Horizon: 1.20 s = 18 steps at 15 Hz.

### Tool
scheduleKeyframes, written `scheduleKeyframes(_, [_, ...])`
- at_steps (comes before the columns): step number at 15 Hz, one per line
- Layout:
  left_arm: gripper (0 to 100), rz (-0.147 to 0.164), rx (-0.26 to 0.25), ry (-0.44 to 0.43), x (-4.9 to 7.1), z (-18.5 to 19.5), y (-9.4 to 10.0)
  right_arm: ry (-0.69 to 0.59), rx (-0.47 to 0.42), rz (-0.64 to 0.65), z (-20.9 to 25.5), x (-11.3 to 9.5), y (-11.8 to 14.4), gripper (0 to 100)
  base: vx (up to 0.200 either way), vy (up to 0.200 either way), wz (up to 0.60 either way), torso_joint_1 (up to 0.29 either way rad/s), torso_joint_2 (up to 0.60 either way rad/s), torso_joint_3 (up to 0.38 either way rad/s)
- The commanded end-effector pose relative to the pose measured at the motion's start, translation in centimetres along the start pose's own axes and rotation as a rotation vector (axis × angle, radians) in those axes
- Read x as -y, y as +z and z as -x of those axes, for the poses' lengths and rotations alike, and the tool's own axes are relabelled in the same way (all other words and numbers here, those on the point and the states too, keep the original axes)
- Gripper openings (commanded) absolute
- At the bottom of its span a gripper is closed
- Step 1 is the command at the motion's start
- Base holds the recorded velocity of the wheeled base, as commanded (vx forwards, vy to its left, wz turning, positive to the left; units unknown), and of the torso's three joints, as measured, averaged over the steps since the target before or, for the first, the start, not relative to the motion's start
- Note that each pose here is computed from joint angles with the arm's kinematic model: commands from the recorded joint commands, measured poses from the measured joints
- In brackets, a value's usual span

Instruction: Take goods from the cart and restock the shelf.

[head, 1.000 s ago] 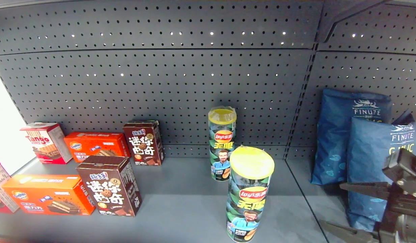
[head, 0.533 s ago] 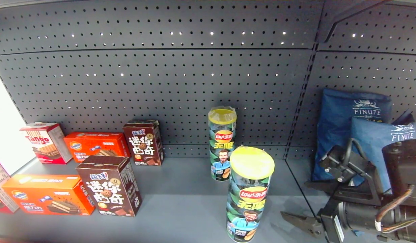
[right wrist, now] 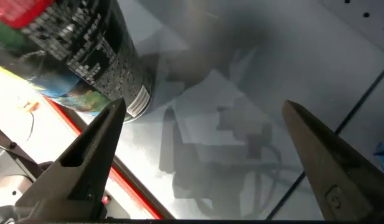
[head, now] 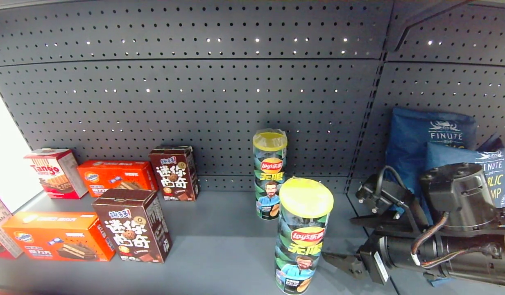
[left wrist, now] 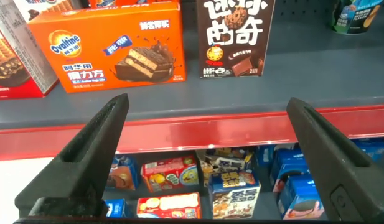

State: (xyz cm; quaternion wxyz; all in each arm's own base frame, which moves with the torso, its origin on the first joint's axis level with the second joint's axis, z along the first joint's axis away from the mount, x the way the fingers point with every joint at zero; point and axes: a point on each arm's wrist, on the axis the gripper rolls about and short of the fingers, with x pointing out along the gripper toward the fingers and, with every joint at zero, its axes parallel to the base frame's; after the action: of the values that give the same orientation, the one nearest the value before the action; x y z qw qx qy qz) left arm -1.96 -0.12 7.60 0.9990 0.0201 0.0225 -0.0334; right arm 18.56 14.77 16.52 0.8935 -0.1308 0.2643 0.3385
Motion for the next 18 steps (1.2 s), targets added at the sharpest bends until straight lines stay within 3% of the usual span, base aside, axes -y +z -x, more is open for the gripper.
scheduleKeyframes(1, [100, 0.0, -0.003, -0.002, 0.0, 0.0, 0.0, 0.003, -0.008, 0.001, -0.2, -0.1, -0.1, 100, 0.0, 0.0, 0.0, 0.0, 0.0, 0.0])
scheduleKeyframes(9, [100, 0.0, -0.006, -0.005, 0.0, 0.0, 0.0, 0.057, -0.026, 0.037, -1.6, -1.6, 0.3, 100, 0.0, 0.0, 0.0, 0.0, 0.0, 0.0])
scheduleKeyframes(18, [100, 0.0, -0.006, -0.006, 0.0, 0.0, 0.0, 0.056, -0.019, 0.038, -1.9, -1.6, 0.7, 100, 0.0, 0.0, 0.0, 0.0, 0.0, 0.0])
